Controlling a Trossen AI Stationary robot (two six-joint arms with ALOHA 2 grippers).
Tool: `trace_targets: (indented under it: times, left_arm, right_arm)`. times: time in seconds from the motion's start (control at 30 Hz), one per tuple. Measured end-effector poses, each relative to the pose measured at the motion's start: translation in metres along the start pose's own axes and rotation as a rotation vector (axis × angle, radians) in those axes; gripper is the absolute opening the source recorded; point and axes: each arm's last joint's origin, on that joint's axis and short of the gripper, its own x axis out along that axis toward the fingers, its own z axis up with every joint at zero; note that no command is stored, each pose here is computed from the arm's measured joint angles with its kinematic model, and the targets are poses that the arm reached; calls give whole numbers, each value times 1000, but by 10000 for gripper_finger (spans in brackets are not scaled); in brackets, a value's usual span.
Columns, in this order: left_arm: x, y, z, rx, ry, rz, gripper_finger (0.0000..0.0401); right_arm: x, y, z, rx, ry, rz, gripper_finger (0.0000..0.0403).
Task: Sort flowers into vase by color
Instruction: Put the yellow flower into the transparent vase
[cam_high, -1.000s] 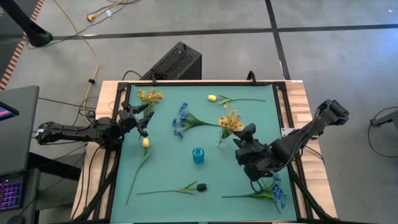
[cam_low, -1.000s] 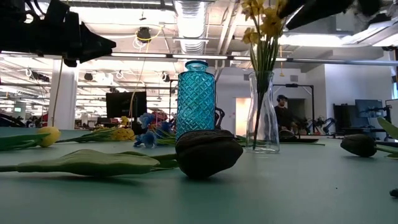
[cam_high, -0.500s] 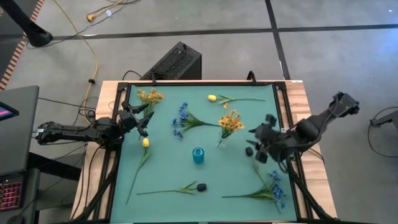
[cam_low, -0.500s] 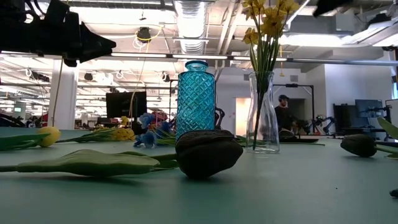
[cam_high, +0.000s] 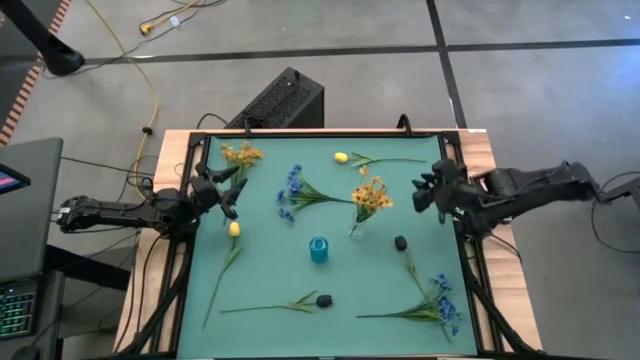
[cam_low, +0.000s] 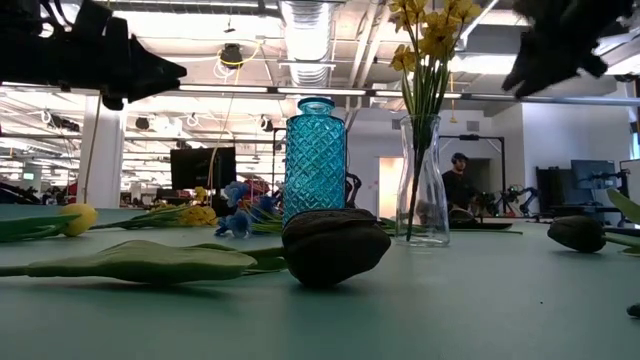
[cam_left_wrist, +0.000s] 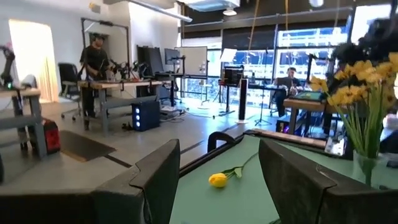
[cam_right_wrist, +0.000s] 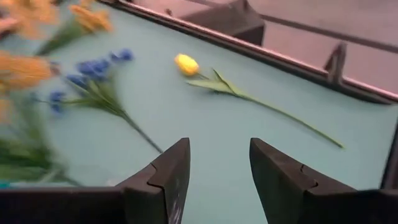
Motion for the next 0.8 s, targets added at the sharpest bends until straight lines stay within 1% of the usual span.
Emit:
trace_targets:
  times: [0.1,0.2,0.27,0.3,0.4,0.5,0.57,0.63,0.7,0.8]
  left_arm:
    - [1,2,-2,-34,16,18,210]
    - [8,5,3,-61,116,77,207]
    - [16,9,13,-63,204,157,202]
    - [20,11,19,-62,246,212,199]
    - [33,20,35,-30,363,378,190]
    - [49,29,43,-14,493,470,182]
    - [59,36,37,-22,581,493,178]
    - [70,42,24,-45,682,494,176]
    - [77,47,8,-90,795,466,176]
    - [85,52,-14,-156,944,442,176]
  right_arm:
    - [26,-2,-2,-30,51,-22,191]
    - [52,-5,-1,-57,86,12,191]
    - [67,-8,2,-56,92,38,191]
    - [73,-12,4,-49,96,29,191]
    - [85,-22,8,4,88,-18,191]
    - [98,-34,3,33,94,-76,191]
    - [107,-40,0,36,84,-91,191]
    - [116,-43,-4,17,68,-66,191]
    - [123,-45,-8,15,67,-26,191]
    - [128,-42,-7,19,37,74,191]
